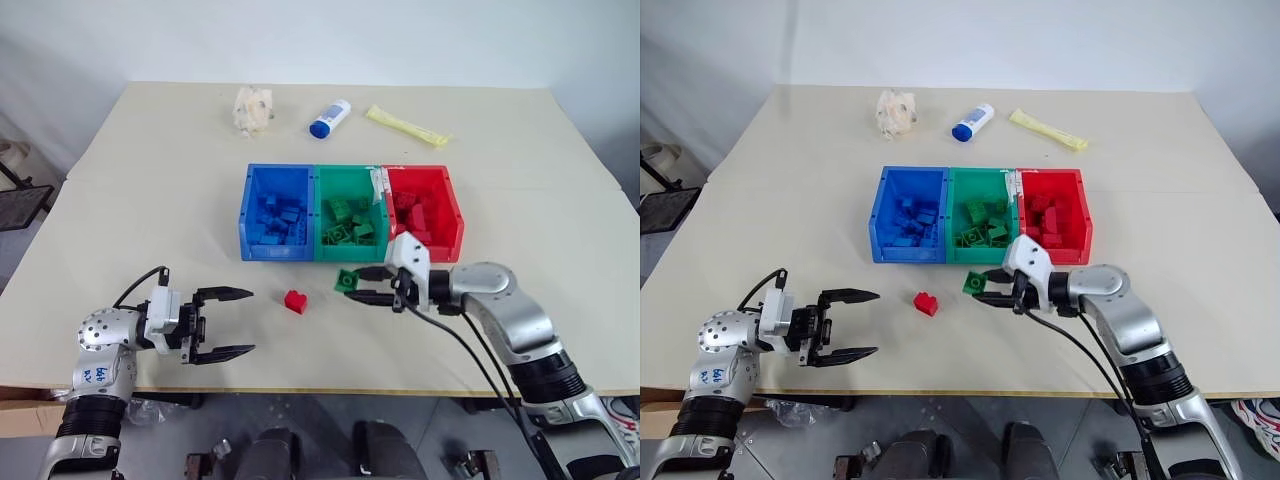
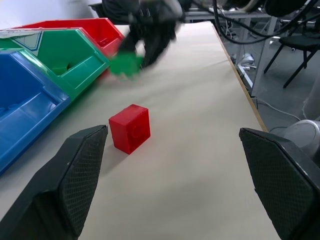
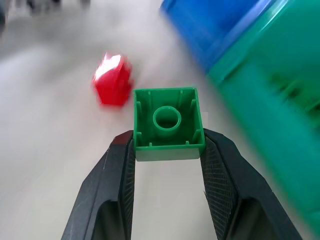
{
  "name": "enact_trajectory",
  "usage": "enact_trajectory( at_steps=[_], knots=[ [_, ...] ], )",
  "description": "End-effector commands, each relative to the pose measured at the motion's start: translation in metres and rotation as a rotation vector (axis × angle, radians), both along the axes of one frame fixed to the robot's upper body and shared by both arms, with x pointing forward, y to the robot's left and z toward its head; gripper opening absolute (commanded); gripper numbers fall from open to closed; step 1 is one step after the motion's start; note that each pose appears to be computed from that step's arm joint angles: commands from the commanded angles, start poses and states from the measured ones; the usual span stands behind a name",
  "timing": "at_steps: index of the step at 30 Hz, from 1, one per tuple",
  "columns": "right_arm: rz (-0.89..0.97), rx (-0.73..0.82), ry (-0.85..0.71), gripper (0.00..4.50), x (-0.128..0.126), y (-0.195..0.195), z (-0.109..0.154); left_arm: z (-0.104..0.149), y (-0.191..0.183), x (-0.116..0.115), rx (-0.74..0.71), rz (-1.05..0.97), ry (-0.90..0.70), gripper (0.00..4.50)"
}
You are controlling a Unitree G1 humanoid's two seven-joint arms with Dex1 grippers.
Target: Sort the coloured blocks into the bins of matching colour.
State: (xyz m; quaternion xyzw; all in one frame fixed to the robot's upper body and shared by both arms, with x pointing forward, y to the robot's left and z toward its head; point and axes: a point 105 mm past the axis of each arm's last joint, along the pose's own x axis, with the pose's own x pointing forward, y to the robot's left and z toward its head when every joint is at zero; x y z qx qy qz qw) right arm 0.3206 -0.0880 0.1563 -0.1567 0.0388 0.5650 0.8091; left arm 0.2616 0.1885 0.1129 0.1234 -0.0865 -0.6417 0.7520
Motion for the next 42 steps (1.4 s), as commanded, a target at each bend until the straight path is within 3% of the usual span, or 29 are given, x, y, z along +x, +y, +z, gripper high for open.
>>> enact_trajectory(
  at_steps=[1,3,6,12,16,21,28,42],
  knots=[
    [-0.065,0.077,-0.140,1.46,0.020,-0.002,0.047,0.009,0.000,0.002,-0.018,-0.007,-0.035,4.50],
    [-0.123,0.087,-0.181,1.46,0.038,-0.005,0.059,0.009,-0.001,0.004,-0.020,-0.007,-0.036,4.50],
    [-0.205,0.063,-0.198,2.55,0.062,-0.010,0.064,0.009,-0.003,0.007,-0.021,-0.009,-0.039,4.50],
    [-0.155,0.034,-0.219,4.47,0.056,-0.019,0.068,0.013,-0.007,0.016,-0.032,-0.013,-0.063,4.50],
    [-0.107,-0.003,-0.200,4.47,0.038,-0.030,0.062,0.011,-0.006,0.015,-0.028,-0.010,-0.057,4.50],
    [0.030,-0.068,-0.103,4.47,-0.011,-0.052,0.045,0.010,-0.004,0.014,-0.030,0.002,-0.052,4.50],
    [0.035,-0.151,-0.014,4.47,-0.043,-0.096,0.025,0.010,0.011,0.008,-0.023,0.079,-0.047,4.50],
    [0.013,-0.143,0.046,4.47,-0.042,-0.121,0.012,0.002,0.062,-0.036,0.110,0.325,0.034,4.50]
  ],
)
